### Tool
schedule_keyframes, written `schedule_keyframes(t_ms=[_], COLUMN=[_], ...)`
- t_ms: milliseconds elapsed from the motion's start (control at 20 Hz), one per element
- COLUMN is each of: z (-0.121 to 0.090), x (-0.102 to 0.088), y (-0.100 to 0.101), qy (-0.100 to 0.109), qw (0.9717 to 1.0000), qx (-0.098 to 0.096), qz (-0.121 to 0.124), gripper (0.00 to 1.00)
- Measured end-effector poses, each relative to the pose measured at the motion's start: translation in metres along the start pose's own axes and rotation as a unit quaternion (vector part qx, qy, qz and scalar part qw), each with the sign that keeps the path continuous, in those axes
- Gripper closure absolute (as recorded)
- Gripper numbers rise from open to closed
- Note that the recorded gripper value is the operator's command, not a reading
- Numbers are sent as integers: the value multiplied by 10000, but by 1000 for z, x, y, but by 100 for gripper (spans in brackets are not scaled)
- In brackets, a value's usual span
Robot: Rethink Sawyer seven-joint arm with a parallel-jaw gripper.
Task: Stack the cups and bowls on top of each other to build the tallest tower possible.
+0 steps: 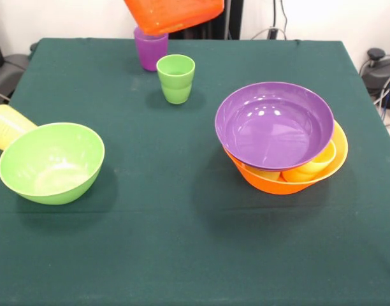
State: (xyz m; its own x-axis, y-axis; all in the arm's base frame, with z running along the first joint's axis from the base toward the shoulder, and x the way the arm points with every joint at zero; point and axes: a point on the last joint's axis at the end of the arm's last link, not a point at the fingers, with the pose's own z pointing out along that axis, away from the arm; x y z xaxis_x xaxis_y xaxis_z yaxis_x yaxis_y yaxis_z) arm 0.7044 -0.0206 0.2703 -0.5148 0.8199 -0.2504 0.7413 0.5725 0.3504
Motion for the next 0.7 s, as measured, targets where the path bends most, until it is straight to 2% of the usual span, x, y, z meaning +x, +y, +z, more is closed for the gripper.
schedule_keyframes(t_ms=[350, 700], z=[15, 41], x=[-12, -17], y=[15, 19], qy=[-30, 71], qw=[9998, 9989], qx=[-55, -32], qz=[185, 471], gripper=[100, 100])
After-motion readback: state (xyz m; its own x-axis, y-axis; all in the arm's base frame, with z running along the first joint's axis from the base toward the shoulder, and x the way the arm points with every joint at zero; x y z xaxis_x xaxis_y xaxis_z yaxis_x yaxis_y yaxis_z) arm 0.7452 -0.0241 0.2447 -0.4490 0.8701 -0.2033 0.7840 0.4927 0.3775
